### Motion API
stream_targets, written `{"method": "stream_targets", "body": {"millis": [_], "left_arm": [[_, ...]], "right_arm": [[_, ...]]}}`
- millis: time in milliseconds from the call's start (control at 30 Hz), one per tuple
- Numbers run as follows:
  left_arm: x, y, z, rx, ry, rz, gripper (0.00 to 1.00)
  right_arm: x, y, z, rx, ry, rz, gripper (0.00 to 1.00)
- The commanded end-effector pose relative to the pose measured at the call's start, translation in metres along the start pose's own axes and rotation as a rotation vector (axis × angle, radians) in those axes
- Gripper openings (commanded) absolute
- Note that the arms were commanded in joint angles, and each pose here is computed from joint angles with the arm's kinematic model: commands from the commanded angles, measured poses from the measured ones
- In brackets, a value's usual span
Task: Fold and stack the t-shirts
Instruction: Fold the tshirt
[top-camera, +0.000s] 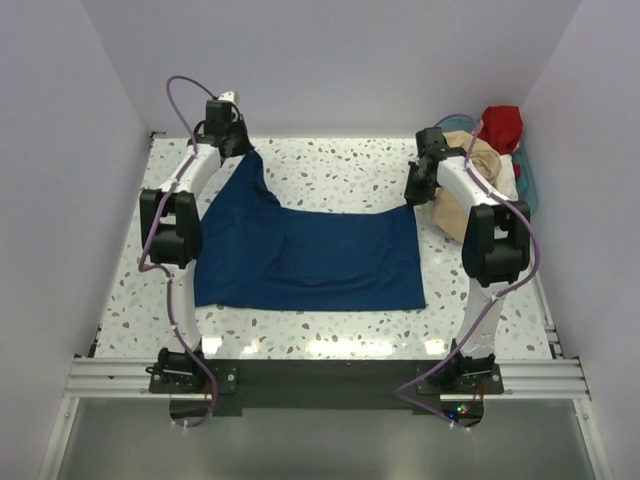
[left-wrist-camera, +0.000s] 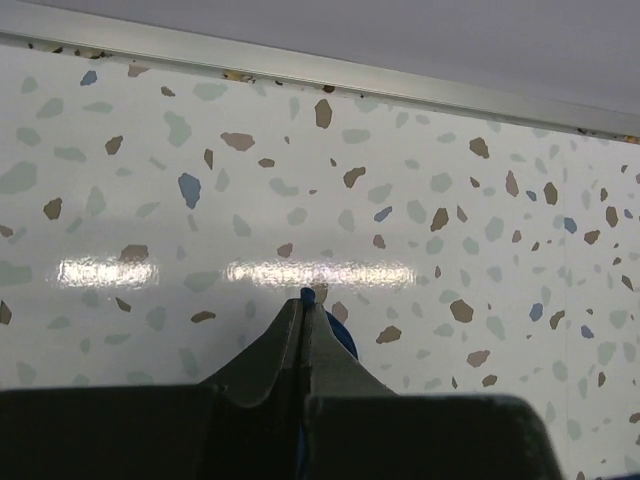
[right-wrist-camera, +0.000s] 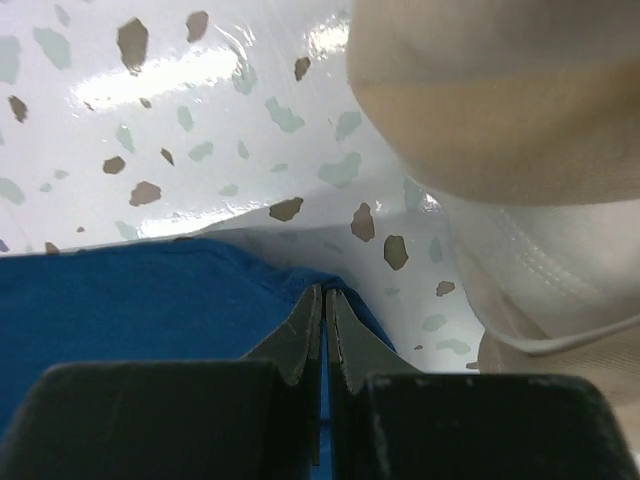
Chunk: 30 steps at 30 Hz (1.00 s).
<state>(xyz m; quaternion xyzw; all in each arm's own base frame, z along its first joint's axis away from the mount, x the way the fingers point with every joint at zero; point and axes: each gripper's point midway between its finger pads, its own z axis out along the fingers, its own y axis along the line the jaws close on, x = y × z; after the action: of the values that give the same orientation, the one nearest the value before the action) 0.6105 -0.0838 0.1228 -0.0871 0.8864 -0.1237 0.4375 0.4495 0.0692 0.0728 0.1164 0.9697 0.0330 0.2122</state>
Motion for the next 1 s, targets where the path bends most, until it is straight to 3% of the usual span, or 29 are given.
{"method": "stream_targets", "body": {"millis": [0, 133, 167, 333, 367, 433, 733, 967], "left_arm": [[-0.036, -0.016, -0.022, 0.091, -0.085, 0.044, 0.00], [-0.037, -0.026, -0.068, 0.146, -0.130, 0.080, 0.00], [-0.012, -0.018, -0.070, 0.134, -0.085, 0.078, 0.00], [0.010, -0.014, -0.131, 0.128, -0.108, 0.073, 0.00], [0.033, -0.006, -0.134, 0.112, -0.067, 0.059, 0.00], [0.035, -0.008, -0.158, 0.115, -0.093, 0.039, 0.00], [0.119, 0.026, -0.222, 0.005, -0.016, -0.068, 0.00], [0.136, 0.034, -0.269, -0.032, -0.062, -0.153, 0.00]], "right_arm": [[-0.022, 0.003, -0.018, 0.003, -0.047, 0.006, 0.00], [-0.022, 0.005, -0.026, -0.020, -0.055, -0.010, 0.00], [-0.021, 0.006, -0.033, -0.030, -0.062, -0.014, 0.00], [-0.005, 0.002, -0.043, -0.046, -0.059, -0.031, 0.00], [-0.001, 0.000, -0.045, -0.043, -0.056, -0.036, 0.00], [0.008, -0.004, -0.049, -0.040, -0.046, -0.042, 0.00], [0.040, -0.018, -0.060, -0.030, -0.030, -0.049, 0.00], [0.059, -0.028, -0.066, -0.012, -0.010, -0.053, 0.00]]}}
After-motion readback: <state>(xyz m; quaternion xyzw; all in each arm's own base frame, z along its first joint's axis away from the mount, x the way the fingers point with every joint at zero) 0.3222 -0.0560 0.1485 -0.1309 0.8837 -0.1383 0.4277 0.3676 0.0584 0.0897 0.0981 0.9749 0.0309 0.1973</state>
